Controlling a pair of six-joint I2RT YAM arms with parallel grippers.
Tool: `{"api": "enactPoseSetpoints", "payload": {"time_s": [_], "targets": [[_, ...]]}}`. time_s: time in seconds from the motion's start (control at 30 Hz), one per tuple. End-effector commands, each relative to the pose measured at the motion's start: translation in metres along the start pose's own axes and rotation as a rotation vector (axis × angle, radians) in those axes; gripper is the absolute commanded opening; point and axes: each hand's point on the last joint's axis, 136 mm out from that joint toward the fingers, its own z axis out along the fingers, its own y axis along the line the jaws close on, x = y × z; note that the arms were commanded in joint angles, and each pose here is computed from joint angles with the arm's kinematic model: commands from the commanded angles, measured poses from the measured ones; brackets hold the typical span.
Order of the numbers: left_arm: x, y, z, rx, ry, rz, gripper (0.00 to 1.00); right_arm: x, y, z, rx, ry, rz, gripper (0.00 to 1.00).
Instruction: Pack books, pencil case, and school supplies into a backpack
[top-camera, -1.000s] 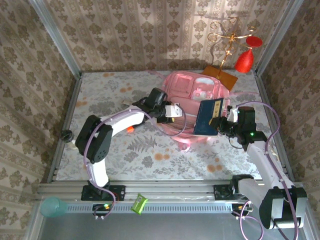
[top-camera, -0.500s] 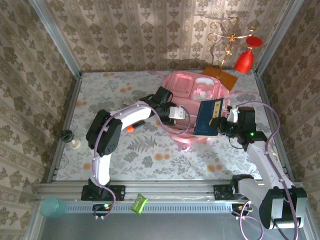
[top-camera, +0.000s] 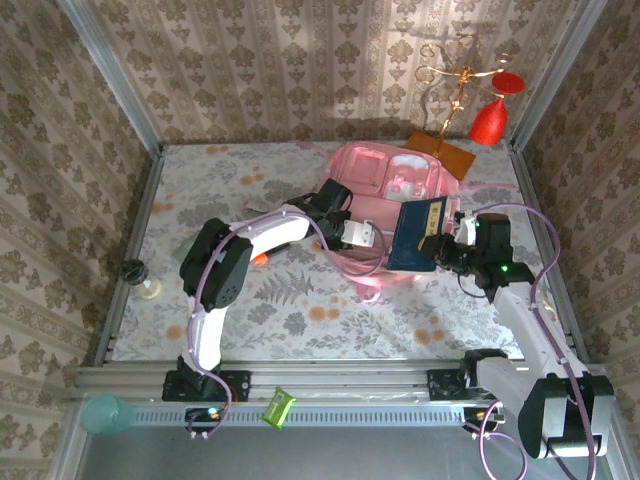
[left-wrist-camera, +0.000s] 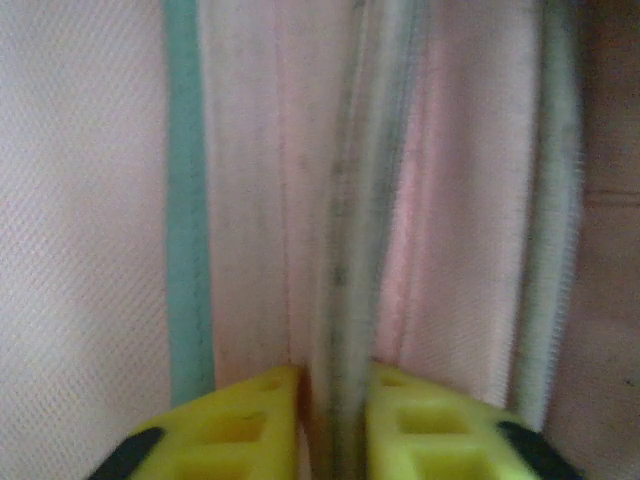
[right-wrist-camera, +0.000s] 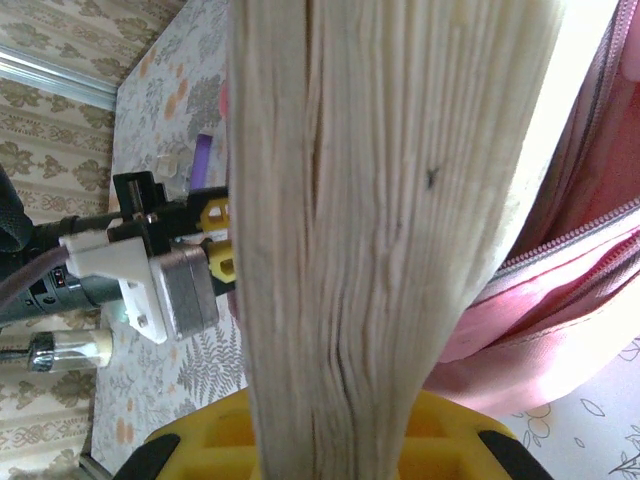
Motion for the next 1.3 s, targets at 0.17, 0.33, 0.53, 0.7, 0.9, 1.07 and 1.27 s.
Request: {"api": "enactPoseSetpoints", "payload": {"time_s": [0.17,0.33,0.53,0.7,0.9,1.07,1.27], "targets": [[-0.036,0.050,-0.073,-0.162,-0.202,-0.346,0.00,0.020,0.058,-0.027,-0.272,0.091,-0.033,0.00],[-0.047,0.080,-0.127,-0.264,-0.320,-0.566,0.00,0.062,0.084,-0.034,-0.392,0.182,-0.056,0.00],[-0.048,0.102,-0.161,-0.262,-0.424,-0.728,0.00,0.105,0.092,-0.027,-0.463,0.296,-0.093,0.00],[-0.055,0.111,-0.181,-0.210,-0.530,-0.778,0.00,0.113,0.066,0.007,-0.381,0.308,0.003,0.00],[-0.062,0.102,-0.184,-0.165,-0.541,-0.717,0.00,0.072,0.057,0.041,-0.288,0.145,0.069,0.00],[-0.069,0.095,-0.186,-0.153,-0.547,-0.666,0.00,0.020,0.063,0.073,-0.267,-0.016,0.166,0.00],[-0.079,0.089,-0.191,-0.119,-0.575,-0.648,0.00,-0.028,0.077,0.120,-0.232,-0.171,0.223,0.00]]}}
